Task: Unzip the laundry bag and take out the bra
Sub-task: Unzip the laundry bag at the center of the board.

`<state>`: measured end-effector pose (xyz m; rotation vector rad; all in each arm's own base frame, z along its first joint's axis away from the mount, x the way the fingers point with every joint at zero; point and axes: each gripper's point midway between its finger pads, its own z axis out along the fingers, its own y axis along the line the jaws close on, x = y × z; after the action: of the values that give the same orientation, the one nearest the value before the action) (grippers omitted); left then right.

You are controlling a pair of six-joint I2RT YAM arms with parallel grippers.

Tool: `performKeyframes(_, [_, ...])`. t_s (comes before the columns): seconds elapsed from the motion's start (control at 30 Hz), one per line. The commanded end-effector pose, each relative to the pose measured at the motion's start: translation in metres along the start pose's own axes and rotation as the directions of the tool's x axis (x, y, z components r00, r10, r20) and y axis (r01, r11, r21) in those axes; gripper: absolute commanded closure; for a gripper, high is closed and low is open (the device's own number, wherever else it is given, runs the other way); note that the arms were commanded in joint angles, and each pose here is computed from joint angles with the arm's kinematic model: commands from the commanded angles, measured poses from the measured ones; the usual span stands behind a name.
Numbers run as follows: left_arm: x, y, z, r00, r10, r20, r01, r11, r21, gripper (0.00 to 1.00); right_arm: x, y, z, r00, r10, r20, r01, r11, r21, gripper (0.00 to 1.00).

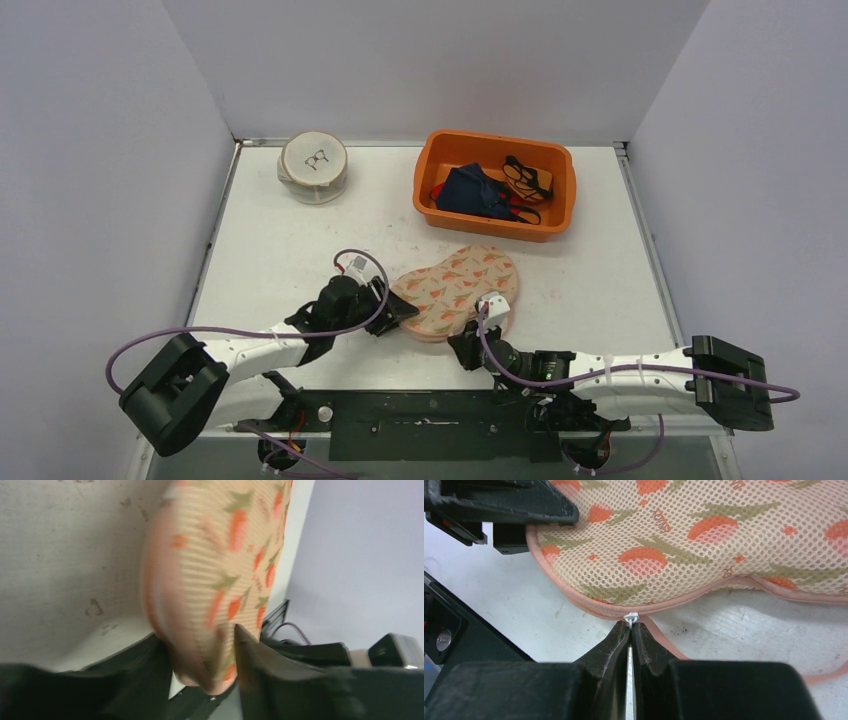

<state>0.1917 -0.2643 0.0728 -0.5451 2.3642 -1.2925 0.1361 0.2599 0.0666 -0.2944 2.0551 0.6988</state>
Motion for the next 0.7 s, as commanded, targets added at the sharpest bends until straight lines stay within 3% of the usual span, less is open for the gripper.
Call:
performKeyframes(0.0, [-0.004,-0.024,-0.002,0.998,0.067,-0.013,-0.066,0.997,0.049,0.4,-0.011,0.01,0.0,1.0,0.0,0.029,0.001,1.0,-0.019,0.95])
performKeyframes(0.1, [-0.006,-0.016,-0.011,0.998,0.061,0.006,-0.061,0.998,0.003,0.23,-0.013,0.016,0.001,1.0,0.005,0.029,-0.004,0.999,-0.034,0.95])
performKeyframes(0.27, [0.003,0.004,-0.041,0.999,0.048,0.018,-0.046,0.994,-0.095,0.13,-0.017,0.033,0.003,1.0,0.005,0.022,-0.003,0.997,-0.081,0.95])
performKeyframes(0.47, [0.02,0.002,-0.063,0.998,-0.03,0.056,0.033,0.998,-0.055,0.08,-0.018,0.053,0.011,1.0,-0.015,0.017,0.017,0.991,-0.13,0.95])
performKeyframes(0.67, [0.04,-0.008,-0.054,0.995,-0.083,0.047,0.082,0.997,0.009,0.08,-0.018,0.075,0.021,0.998,-0.056,0.006,0.056,0.982,-0.181,0.95])
